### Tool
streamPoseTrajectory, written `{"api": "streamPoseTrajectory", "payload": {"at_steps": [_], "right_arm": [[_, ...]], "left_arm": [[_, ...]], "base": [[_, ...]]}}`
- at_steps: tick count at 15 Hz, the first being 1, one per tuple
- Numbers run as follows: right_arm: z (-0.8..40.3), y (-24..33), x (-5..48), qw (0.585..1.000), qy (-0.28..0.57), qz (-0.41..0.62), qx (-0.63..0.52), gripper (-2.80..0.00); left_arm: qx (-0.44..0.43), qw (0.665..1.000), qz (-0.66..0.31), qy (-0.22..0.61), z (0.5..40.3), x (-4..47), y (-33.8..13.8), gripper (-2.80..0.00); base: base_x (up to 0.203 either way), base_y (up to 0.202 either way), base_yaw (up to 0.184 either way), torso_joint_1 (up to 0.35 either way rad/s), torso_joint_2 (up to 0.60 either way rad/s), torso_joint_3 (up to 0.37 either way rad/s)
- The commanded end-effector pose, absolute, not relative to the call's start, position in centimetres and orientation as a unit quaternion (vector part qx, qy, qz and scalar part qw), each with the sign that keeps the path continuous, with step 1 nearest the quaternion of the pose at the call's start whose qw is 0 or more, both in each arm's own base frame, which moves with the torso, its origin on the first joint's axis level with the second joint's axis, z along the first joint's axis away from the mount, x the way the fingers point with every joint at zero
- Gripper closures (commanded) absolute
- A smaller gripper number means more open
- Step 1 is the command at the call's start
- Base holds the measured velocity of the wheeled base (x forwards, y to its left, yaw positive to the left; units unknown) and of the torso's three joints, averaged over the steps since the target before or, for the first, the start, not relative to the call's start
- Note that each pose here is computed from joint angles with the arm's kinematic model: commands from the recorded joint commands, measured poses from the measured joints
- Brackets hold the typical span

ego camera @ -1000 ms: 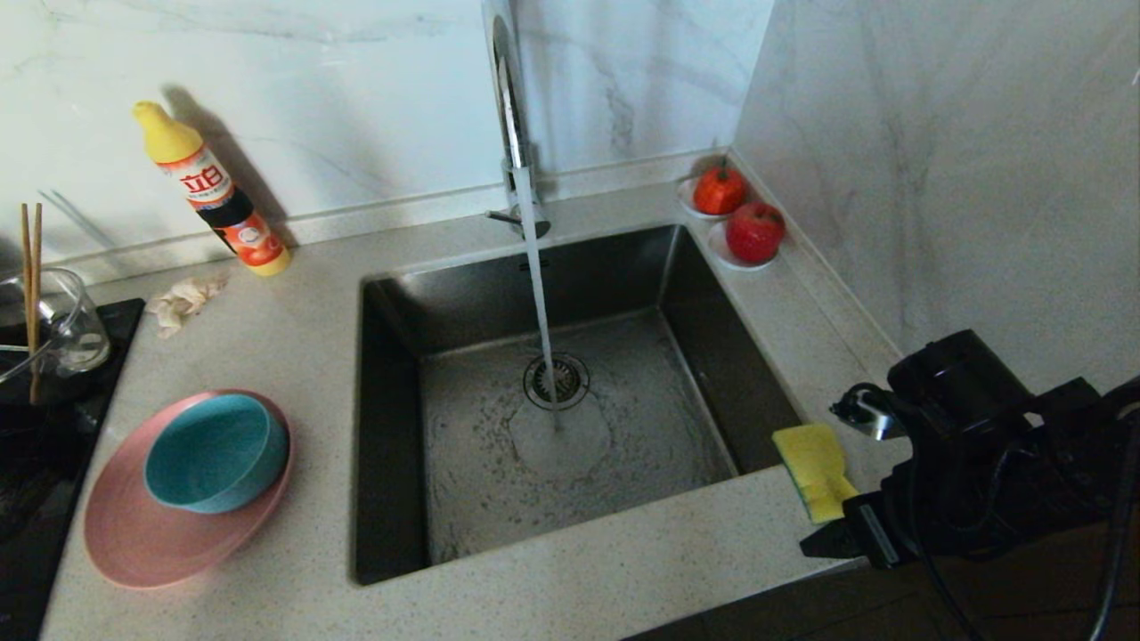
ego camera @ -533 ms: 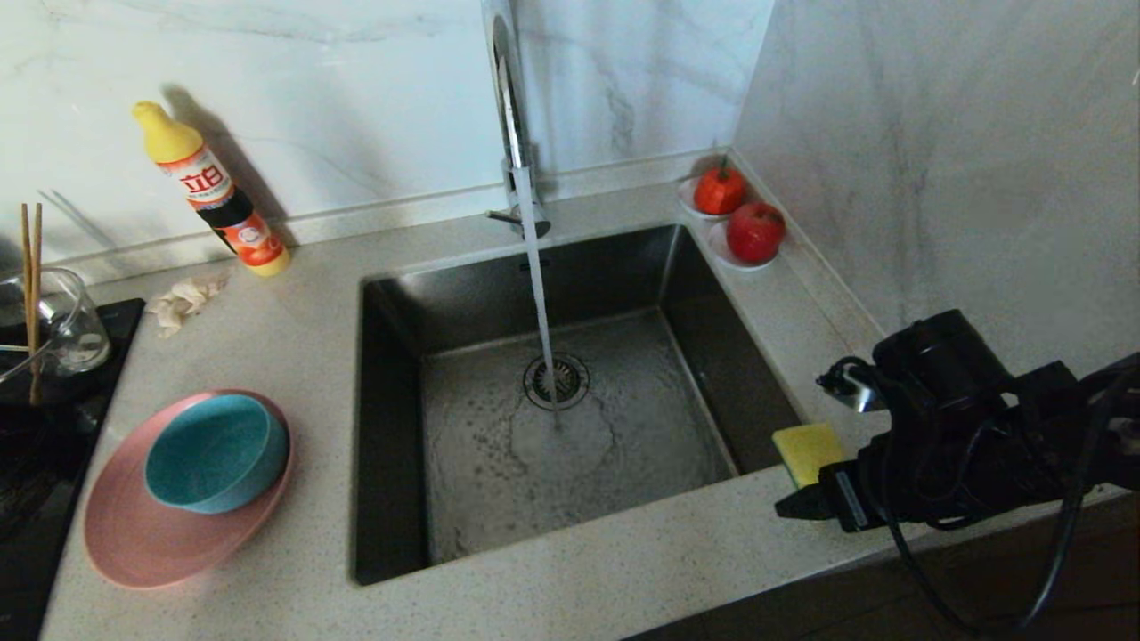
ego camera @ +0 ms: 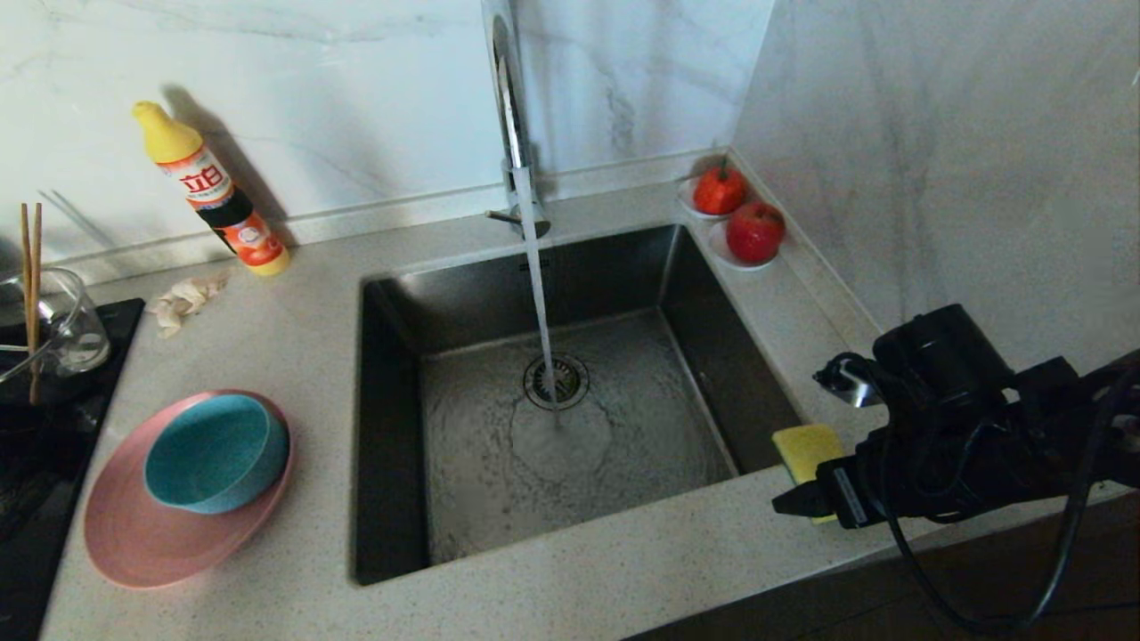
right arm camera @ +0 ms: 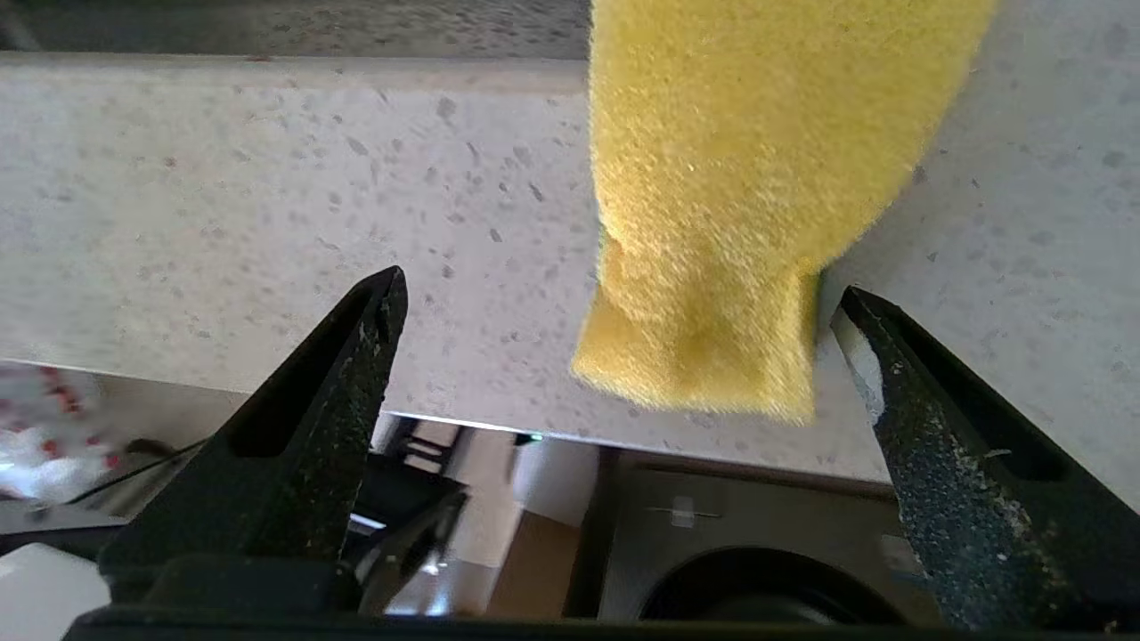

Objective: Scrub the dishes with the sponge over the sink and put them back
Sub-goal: Pick up a bowl and the sponge

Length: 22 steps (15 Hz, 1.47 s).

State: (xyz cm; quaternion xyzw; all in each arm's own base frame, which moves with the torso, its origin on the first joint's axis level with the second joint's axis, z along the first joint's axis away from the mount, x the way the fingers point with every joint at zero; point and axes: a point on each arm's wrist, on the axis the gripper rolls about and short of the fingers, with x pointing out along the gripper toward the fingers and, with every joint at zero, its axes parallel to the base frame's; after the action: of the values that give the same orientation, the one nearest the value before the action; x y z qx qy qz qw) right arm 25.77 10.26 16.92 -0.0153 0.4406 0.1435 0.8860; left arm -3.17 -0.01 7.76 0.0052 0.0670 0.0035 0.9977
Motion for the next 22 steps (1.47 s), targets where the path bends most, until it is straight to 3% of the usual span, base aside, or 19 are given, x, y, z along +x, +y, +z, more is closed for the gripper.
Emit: {"api": "streamPoseTrajectory", "payload": {"at_steps": [1,22], "right_arm": [[17.1,10.5,25.3,0.89,0.436,0.127,-0.032,-2.8],[15.5,11.7,24.0,0.881,0.445,0.115,-0.114,-2.8]], "left_arm": [[0.005,0.998,0.004,0.067,7.7,-3.2,0.0,0.0],[0.005,0.998,0.004,0.067,7.7,-3.2,0.0,0.0]], "base": [[0.0,0.0,0.0,0.0,0.0,0.0],[0.0,0.0,0.0,0.0,0.0,0.0]]}}
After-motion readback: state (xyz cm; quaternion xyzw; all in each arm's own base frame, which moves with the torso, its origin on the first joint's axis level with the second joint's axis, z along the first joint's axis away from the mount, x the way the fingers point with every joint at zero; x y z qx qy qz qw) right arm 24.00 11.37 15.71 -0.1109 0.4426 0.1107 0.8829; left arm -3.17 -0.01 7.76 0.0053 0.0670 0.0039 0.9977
